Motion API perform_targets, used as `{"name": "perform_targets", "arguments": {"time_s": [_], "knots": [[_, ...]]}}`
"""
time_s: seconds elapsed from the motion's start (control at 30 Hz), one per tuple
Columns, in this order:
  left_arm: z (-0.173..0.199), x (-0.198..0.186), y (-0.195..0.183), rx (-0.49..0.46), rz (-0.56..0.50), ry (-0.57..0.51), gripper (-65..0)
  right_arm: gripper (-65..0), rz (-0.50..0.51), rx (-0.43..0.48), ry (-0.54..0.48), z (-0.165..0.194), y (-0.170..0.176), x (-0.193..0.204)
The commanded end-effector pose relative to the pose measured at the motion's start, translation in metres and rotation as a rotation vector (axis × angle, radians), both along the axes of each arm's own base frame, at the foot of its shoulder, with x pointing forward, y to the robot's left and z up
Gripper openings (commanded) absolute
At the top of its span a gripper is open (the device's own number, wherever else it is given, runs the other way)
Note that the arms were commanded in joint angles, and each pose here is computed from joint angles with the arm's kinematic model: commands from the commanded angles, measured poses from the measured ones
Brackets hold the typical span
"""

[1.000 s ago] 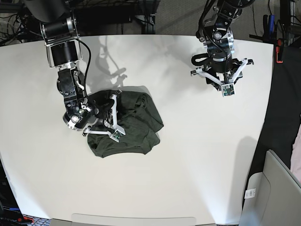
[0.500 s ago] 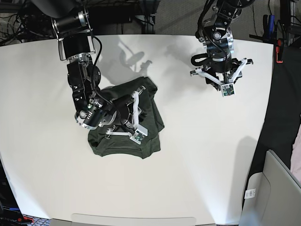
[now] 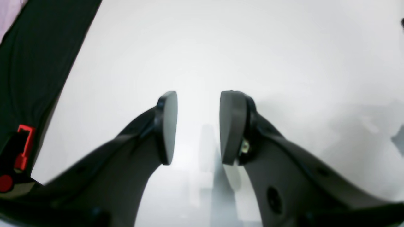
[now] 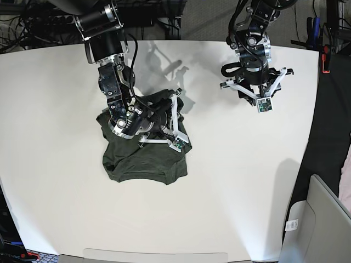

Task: Fold the T-shirt properly
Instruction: 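Press and smooth the folded shirt with the right gripper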

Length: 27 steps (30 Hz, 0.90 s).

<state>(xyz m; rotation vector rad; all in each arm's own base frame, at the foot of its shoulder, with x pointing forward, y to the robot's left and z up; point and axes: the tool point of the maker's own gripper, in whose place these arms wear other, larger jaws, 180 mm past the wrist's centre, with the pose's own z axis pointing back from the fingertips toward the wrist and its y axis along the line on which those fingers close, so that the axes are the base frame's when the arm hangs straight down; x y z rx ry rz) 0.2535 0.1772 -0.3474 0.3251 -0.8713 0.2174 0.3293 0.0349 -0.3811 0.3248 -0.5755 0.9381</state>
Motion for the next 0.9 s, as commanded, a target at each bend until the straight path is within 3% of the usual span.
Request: {"name": "perform_targets", "arguments": {"time_s": [0.0,0.13,0.3,0.6,0.87], "knots": [[0.012,0.007,0.003,0.021,0.002,-0.052,-44.8,-58.9,-0.004,0.009,-0.051,0.012,0.002,0.013],[0.013,0.007,0.004,0.025,0.002,-0.053,-44.8,-58.9,-0.025,-0.089,-0.074,-0.005,-0.016,0.023],[0.012,0.006,0.004,0.025,0.002,-0.05,-44.8,-58.9,-0.111,-0.132,-0.091,-0.017,-0.046,0.037],[0.01,0.003,0.004,0.025,0.002,-0.044,-44.8,-58.9,-0.275,-0.106,-0.076,-0.018,-0.098,0.069],[0.007,-0.001,0.003,0.023,0.002,-0.032,-44.8,-58.9,-0.278,-0.085,-0.149,0.005,-0.098,0.083]]}}
